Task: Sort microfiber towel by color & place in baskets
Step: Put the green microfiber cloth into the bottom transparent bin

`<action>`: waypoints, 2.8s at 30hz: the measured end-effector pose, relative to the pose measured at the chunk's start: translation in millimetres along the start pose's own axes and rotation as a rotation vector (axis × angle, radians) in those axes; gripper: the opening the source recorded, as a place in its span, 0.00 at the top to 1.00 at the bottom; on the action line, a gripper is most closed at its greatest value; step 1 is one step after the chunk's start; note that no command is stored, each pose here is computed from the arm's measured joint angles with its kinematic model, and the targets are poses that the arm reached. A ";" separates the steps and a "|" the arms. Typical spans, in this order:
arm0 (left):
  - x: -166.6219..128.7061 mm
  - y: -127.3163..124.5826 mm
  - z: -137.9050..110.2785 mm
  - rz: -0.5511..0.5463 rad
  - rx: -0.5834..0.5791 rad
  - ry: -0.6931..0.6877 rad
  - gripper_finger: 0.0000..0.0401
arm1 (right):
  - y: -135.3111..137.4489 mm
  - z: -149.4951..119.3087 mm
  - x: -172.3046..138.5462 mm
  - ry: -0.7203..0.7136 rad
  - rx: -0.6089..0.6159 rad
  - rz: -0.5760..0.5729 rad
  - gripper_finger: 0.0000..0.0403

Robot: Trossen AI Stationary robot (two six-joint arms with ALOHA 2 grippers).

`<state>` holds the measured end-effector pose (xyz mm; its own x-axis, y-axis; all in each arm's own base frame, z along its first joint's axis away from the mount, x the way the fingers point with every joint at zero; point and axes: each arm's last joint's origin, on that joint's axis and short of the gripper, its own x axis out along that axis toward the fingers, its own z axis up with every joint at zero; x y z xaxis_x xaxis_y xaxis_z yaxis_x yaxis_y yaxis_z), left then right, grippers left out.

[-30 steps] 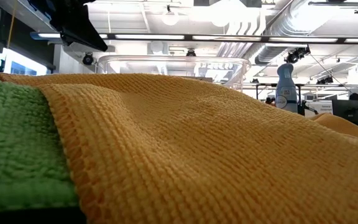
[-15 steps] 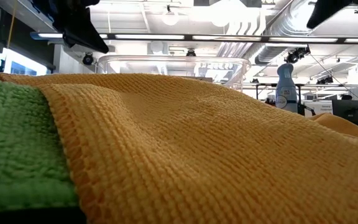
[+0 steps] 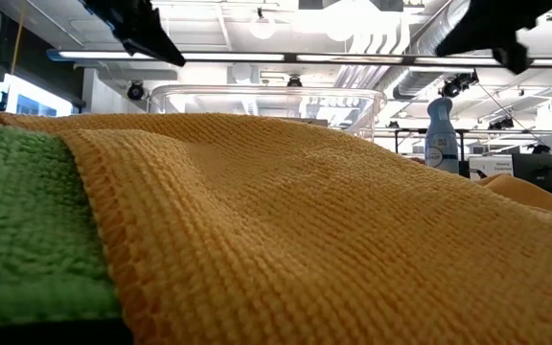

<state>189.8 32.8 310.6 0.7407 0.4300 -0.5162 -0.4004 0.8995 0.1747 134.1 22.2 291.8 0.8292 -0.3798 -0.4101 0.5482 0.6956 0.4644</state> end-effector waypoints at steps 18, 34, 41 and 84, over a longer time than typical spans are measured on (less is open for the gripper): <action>11.5 84.0 -21.8 0.367 -0.361 0.192 0.85 | -14.2 -2.9 48.6 -0.060 0.038 -0.007 1.00; 75.5 133.4 -83.7 0.355 -0.566 0.721 0.73 | -13.3 1.5 52.8 -0.095 0.097 -0.001 1.00; 98.7 137.8 -102.1 0.312 -0.502 0.856 0.73 | -13.0 1.3 52.8 -0.089 0.108 0.005 1.00; -88.9 99.6 31.1 0.347 -0.693 -0.213 1.00 | -9.6 5.6 52.3 -0.133 -0.217 0.018 1.00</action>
<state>100.8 86.6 400.0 0.5716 0.7445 -0.3449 -0.8187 0.4892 -0.3009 172.8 -7.7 270.3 0.8536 -0.4329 -0.2897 0.5087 0.8123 0.2851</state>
